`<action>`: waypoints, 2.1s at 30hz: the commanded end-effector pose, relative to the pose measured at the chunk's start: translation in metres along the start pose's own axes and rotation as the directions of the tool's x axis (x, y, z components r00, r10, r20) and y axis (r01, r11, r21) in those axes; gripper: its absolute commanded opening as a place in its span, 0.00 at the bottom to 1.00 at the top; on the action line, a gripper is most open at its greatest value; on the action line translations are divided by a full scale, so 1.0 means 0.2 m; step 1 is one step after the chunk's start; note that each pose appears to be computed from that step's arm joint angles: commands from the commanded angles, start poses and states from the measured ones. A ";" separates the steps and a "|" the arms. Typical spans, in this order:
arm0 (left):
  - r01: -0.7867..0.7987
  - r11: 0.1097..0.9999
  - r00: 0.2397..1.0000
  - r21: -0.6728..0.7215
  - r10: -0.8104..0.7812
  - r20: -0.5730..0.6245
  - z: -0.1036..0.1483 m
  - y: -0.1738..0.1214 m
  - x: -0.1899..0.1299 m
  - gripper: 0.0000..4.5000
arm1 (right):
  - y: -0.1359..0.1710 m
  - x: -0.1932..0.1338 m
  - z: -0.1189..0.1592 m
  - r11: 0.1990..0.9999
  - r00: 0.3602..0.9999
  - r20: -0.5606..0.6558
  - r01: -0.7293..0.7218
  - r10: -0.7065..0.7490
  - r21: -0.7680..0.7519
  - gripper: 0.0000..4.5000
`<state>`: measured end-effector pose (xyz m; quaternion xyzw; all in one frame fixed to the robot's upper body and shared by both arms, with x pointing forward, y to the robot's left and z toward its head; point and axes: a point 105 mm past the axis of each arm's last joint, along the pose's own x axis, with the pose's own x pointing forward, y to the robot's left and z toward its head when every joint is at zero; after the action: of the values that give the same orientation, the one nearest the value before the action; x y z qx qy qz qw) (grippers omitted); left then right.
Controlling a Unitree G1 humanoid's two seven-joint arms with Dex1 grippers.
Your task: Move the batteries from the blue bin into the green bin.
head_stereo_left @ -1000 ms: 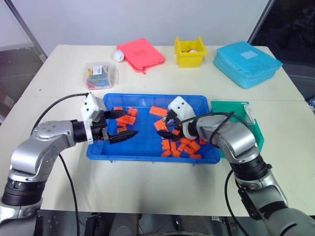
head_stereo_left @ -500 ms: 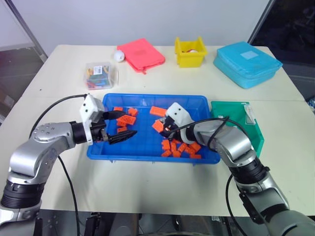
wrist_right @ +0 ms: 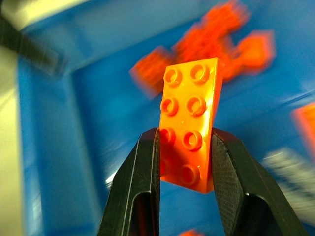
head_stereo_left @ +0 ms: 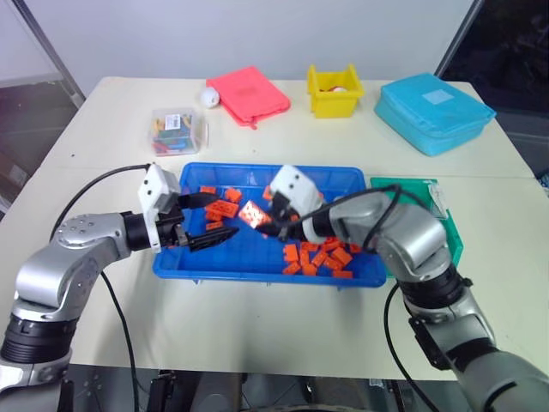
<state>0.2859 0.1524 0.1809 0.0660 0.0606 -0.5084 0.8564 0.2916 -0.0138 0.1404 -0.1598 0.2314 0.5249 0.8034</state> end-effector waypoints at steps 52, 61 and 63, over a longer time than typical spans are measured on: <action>-0.016 1.000 1.000 0.021 0.016 0.025 0.05 -0.02 -0.03 1.00 | -0.33 0.03 0.02 0.978 0.993 0.000 0.117 -0.119 -0.170 0.98; -0.038 0.999 0.999 0.022 0.037 0.027 0.04 -0.01 -0.03 1.00 | -0.43 0.09 -0.01 0.976 0.986 -0.024 0.157 -0.162 -0.148 0.98; -0.041 0.999 0.999 0.022 0.040 0.029 0.04 -0.01 -0.02 1.00 | -0.44 0.10 -0.01 0.977 0.986 -0.030 0.157 -0.163 -0.143 0.98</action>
<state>0.2850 0.1564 0.1799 0.0597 0.0637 -0.4900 0.8673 0.3745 -0.0383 0.1198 -0.2388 0.2129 0.4702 0.8226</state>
